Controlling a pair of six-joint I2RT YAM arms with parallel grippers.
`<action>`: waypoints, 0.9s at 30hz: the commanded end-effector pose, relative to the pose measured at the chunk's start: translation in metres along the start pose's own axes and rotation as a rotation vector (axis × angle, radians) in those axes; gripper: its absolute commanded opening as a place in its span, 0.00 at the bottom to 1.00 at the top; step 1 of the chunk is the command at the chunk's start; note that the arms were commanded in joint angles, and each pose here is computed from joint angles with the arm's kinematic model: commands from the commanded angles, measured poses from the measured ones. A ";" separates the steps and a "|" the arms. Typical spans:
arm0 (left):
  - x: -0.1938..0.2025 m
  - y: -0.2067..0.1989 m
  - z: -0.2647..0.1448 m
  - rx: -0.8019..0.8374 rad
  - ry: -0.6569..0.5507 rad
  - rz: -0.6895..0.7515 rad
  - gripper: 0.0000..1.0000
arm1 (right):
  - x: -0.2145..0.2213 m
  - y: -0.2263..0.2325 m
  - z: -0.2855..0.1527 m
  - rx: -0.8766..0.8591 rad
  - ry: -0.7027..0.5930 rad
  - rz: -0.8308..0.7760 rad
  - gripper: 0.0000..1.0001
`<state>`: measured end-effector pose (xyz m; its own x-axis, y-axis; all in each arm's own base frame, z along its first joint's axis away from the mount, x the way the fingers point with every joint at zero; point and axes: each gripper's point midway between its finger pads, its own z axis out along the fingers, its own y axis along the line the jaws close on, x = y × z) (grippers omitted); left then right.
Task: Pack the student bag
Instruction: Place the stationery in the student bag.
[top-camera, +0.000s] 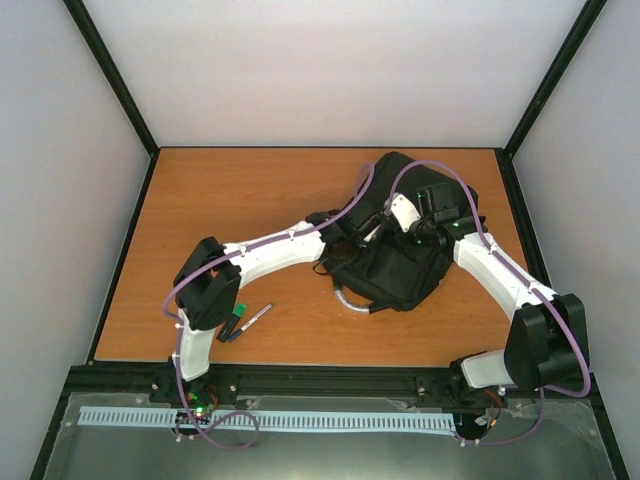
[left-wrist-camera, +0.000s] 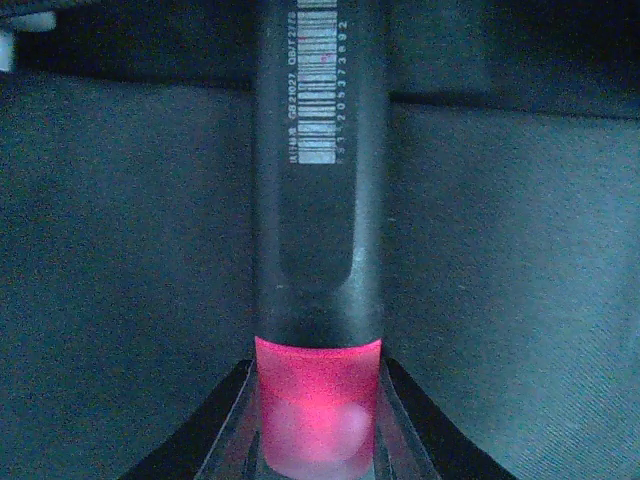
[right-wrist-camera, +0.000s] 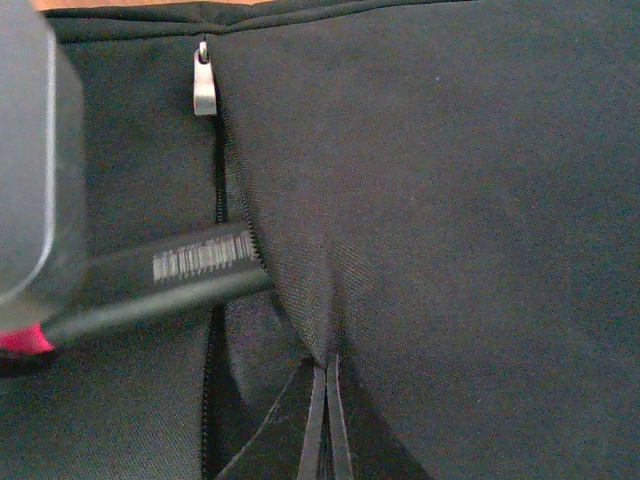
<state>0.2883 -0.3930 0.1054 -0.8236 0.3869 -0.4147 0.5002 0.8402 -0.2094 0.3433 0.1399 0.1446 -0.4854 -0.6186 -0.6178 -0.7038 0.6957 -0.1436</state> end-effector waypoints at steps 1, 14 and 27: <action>-0.015 0.008 -0.003 0.015 -0.002 -0.007 0.18 | -0.013 0.008 -0.009 -0.039 -0.064 -0.008 0.03; -0.060 0.028 -0.004 -0.061 -0.087 0.027 0.32 | -0.010 0.011 -0.006 -0.058 -0.054 -0.014 0.03; -0.028 0.034 -0.056 -0.009 -0.142 -0.037 0.50 | -0.009 0.010 -0.004 -0.055 -0.044 -0.015 0.03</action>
<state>0.3168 -0.3572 0.1294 -0.8059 0.3617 -0.4686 0.4785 0.8642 -0.1558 0.3406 0.1434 0.1446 -0.4797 -0.6182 -0.6227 -0.7178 0.6846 -0.1267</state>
